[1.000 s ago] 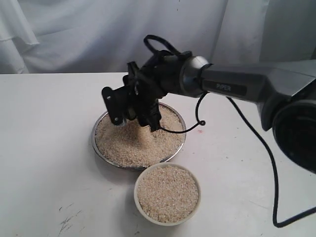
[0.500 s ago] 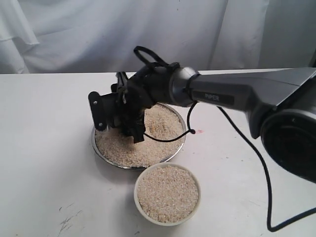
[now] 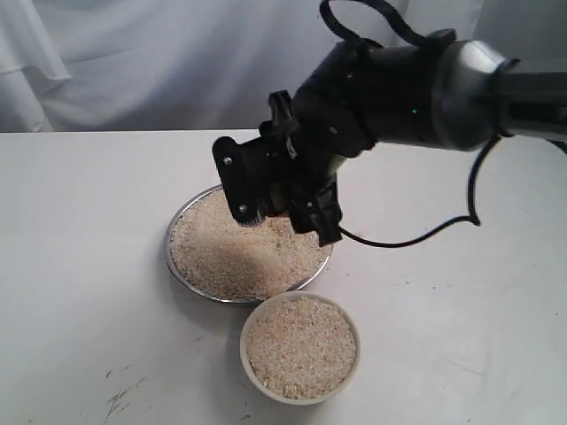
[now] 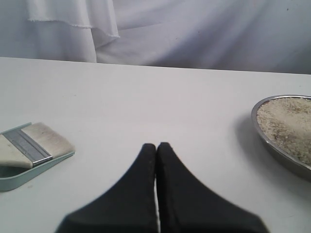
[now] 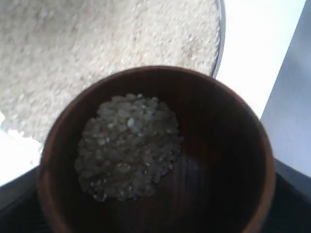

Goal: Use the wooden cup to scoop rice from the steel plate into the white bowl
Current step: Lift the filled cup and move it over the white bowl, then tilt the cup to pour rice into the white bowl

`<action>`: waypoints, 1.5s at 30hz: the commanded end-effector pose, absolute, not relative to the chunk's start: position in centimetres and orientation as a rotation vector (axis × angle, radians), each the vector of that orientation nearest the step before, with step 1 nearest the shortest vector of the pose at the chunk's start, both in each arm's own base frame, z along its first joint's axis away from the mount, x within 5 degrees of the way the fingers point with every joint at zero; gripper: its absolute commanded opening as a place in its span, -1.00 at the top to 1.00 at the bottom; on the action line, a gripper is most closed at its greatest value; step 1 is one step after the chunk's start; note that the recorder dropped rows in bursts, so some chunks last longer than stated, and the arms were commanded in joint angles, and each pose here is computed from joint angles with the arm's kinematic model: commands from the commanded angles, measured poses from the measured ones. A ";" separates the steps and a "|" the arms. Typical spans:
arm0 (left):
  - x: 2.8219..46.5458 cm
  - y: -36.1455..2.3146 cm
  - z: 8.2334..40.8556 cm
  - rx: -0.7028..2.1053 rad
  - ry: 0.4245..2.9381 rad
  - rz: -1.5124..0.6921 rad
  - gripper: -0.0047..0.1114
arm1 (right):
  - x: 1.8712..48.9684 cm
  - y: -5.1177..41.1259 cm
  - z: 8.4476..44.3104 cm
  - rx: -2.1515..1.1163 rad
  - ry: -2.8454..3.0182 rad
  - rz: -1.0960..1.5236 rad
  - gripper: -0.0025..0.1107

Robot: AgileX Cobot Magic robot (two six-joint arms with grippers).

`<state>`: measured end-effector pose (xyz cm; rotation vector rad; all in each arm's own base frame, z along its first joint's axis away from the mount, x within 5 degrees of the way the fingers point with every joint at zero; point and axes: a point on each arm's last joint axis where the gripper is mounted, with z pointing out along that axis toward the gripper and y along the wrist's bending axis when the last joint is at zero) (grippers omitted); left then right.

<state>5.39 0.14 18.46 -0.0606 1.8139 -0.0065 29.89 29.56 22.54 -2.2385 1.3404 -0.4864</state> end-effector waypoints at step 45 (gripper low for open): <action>5.4 0.1 18.4 -0.064 1.801 -0.007 0.92 | 16.8 27.7 17.0 -2.270 0.531 -1.336 0.96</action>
